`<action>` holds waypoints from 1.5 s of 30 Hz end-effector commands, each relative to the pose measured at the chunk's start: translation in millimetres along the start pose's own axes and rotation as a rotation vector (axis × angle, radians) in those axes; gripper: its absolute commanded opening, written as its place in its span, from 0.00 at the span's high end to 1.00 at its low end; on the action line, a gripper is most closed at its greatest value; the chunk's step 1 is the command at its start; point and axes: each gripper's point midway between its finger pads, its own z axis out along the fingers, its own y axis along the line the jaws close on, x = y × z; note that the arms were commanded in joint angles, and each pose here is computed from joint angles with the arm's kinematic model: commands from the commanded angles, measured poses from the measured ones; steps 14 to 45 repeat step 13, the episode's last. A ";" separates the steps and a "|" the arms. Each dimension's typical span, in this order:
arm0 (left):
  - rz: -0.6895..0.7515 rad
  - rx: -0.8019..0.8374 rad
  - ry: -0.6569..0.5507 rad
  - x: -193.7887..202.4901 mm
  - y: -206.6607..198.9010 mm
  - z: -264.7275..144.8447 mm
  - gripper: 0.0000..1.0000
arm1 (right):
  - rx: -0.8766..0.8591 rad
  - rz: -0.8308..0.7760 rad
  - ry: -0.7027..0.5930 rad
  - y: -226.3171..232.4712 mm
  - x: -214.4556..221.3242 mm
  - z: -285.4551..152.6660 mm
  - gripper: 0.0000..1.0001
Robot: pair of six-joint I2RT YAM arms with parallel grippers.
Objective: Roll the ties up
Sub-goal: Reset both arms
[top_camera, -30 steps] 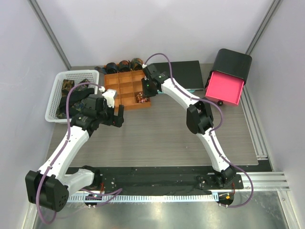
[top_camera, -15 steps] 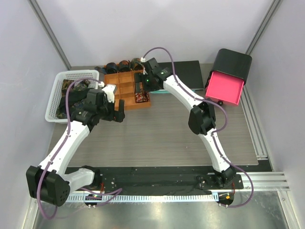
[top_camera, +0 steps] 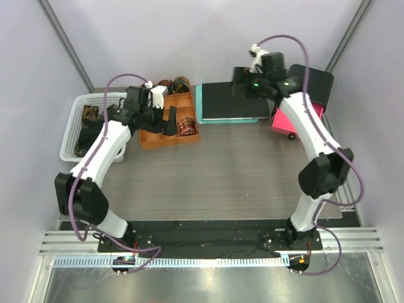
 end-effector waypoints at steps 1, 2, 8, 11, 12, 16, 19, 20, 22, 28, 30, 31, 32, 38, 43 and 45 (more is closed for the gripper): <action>0.009 0.026 0.066 1.5 -1.4 3.6 0.00 | 0.049 -0.023 0.035 -46.4 25.6 -30.9 0.00; 0.008 0.022 0.085 6.8 -0.2 6.2 0.00 | 0.079 -0.038 0.072 -58.9 46.6 -32.7 0.00; -0.022 0.022 0.227 61.0 3.8 10.5 0.00 | 0.110 -0.090 0.151 -81.9 118.7 -69.3 0.00; -0.019 0.012 0.218 73.8 4.2 2.7 0.00 | 0.114 -0.078 0.163 -84.3 142.7 -85.8 0.00; -0.018 0.006 0.208 74.2 4.8 1.4 0.00 | 0.113 -0.078 0.158 -84.1 146.0 -89.7 0.00; -0.017 -0.018 0.201 76.8 7.6 -2.1 0.00 | 0.122 -0.076 0.137 -85.3 147.9 -97.8 0.00; -0.017 -0.018 0.201 76.8 7.6 -2.1 0.00 | 0.122 -0.076 0.137 -85.3 147.9 -97.8 0.00; -0.017 -0.018 0.201 76.8 7.6 -2.1 0.00 | 0.122 -0.076 0.137 -85.3 147.9 -97.8 0.00; -0.017 -0.018 0.201 76.8 7.6 -2.1 0.00 | 0.122 -0.076 0.137 -85.3 147.9 -97.8 0.00; -0.017 -0.018 0.201 76.8 7.6 -2.1 0.00 | 0.122 -0.076 0.137 -85.3 147.9 -97.8 0.00; -0.017 -0.018 0.201 76.8 7.6 -2.1 0.00 | 0.122 -0.076 0.137 -85.3 147.9 -97.8 0.00; -0.017 -0.018 0.201 76.8 7.6 -2.1 0.00 | 0.122 -0.076 0.137 -85.3 147.9 -97.8 0.00; -0.017 -0.018 0.201 76.8 7.6 -2.1 0.00 | 0.122 -0.076 0.137 -85.3 147.9 -97.8 0.00; -0.017 -0.018 0.201 76.8 7.6 -2.1 0.00 | 0.122 -0.076 0.137 -85.3 147.9 -97.8 0.00; -0.017 -0.018 0.201 76.8 7.6 -2.1 0.00 | 0.122 -0.076 0.137 -85.3 147.9 -97.8 0.00; -0.017 -0.018 0.201 76.8 7.6 -2.1 0.00 | 0.122 -0.076 0.137 -85.3 147.9 -97.8 0.00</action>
